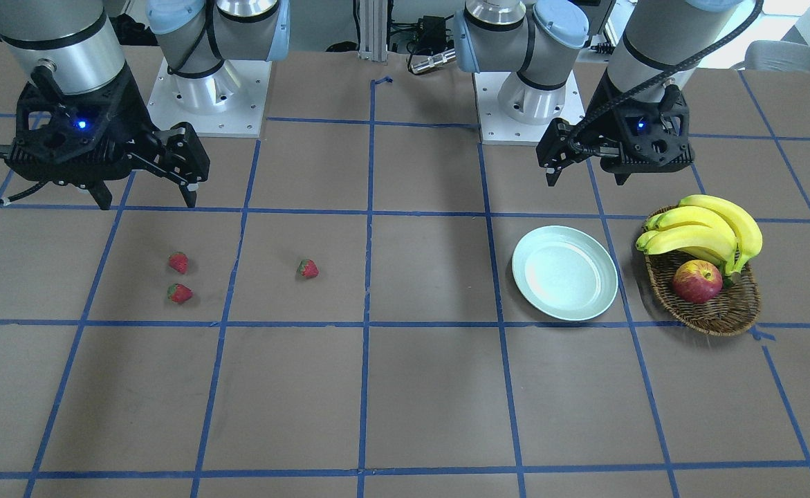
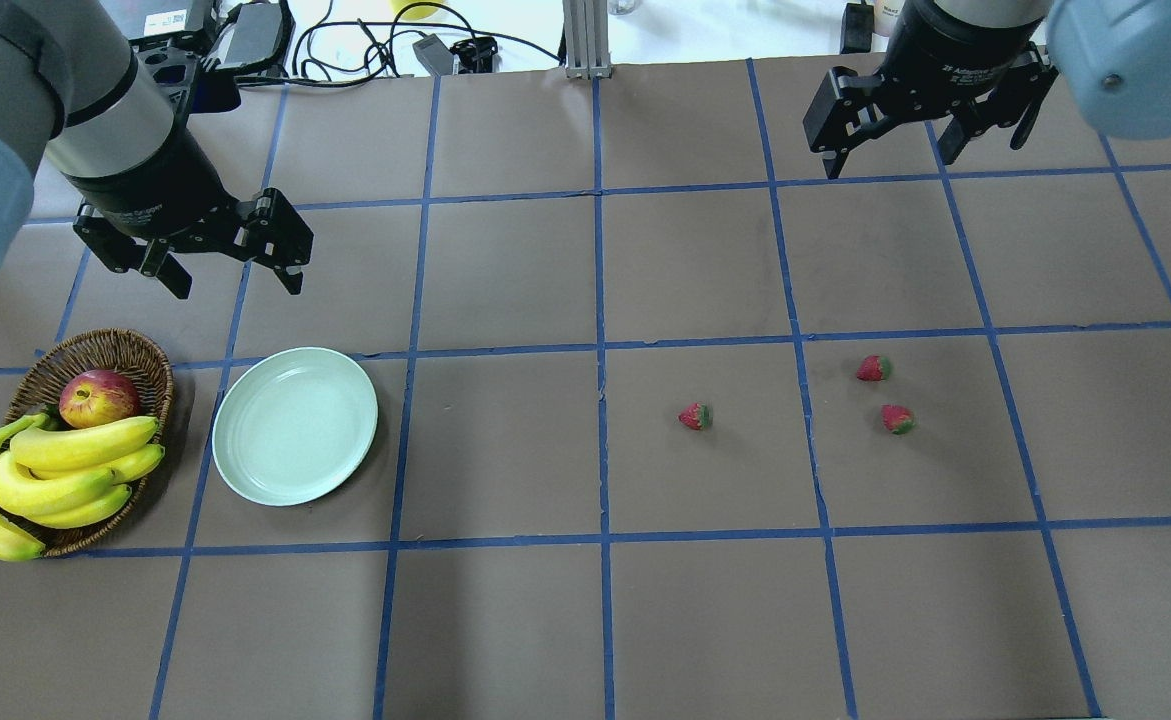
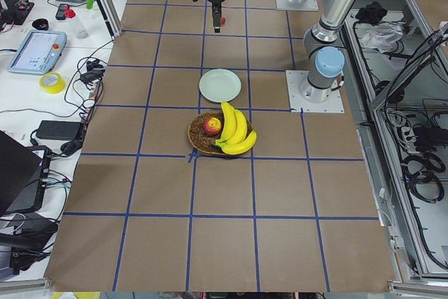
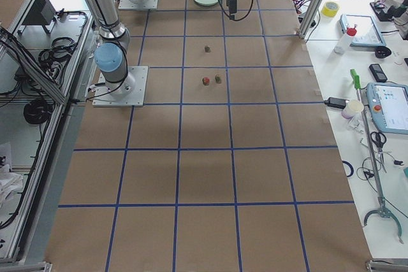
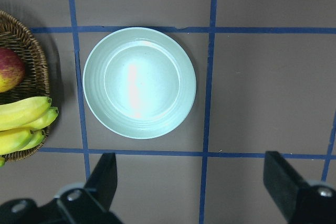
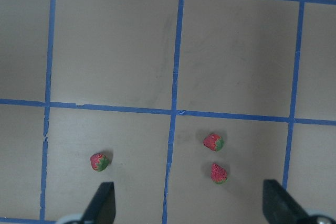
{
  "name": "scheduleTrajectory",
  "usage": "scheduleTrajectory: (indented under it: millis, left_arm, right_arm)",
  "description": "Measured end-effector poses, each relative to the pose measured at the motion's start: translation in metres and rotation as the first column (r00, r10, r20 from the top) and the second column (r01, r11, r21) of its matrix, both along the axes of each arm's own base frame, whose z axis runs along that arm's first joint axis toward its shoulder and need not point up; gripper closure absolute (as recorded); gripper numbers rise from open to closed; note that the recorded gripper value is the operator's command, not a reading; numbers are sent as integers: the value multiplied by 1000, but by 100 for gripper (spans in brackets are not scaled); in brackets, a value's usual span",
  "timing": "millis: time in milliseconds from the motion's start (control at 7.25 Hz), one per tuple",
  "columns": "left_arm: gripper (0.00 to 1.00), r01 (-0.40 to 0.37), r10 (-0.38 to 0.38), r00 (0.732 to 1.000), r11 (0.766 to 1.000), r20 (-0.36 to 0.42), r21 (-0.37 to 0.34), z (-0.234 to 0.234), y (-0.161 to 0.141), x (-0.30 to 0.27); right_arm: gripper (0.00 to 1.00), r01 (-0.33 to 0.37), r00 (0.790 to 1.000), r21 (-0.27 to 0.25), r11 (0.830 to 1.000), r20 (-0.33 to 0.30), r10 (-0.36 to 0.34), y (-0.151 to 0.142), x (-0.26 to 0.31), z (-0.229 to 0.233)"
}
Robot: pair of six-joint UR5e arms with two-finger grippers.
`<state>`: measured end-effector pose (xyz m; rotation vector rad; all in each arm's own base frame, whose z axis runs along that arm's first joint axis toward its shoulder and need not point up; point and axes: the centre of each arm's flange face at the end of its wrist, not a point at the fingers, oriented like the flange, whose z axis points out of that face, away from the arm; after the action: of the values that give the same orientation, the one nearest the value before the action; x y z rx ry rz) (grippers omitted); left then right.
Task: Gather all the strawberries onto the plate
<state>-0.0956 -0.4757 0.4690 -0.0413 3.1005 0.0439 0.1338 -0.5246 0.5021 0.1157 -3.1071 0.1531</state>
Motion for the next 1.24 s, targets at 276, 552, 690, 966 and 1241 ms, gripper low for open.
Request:
scheduleTrajectory:
  millis: [276, 552, 690, 966, 1241]
  left_arm:
    - [0, -1, 1, 1000, 1000, -1, 1, 0, 1, 0]
    - [0, -1, 1, 1000, 1000, -6, -1, -1, 0, -1]
    - [0, -1, 1, 1000, 1000, -7, -2, 0, 0, -1]
    - [0, -2, 2, 1000, 1000, -6, -4, 0, 0, -1]
    - [0, -2, 2, 1000, 1000, -3, -3, 0, 0, 0]
  right_arm:
    - [0, 12, 1000, 5, 1000, 1, -12, -3, -6, -3]
    - [0, 30, 999, -3, 1000, 23, -30, -5, -4, 0]
    - [0, 46, 997, -1, 999, 55, -46, -5, 0, -1]
    - [0, 53, 995, 1, 999, 80, -52, -3, 4, 0]
    - [0, 56, 995, -12, 998, 86, -55, -2, 5, 5]
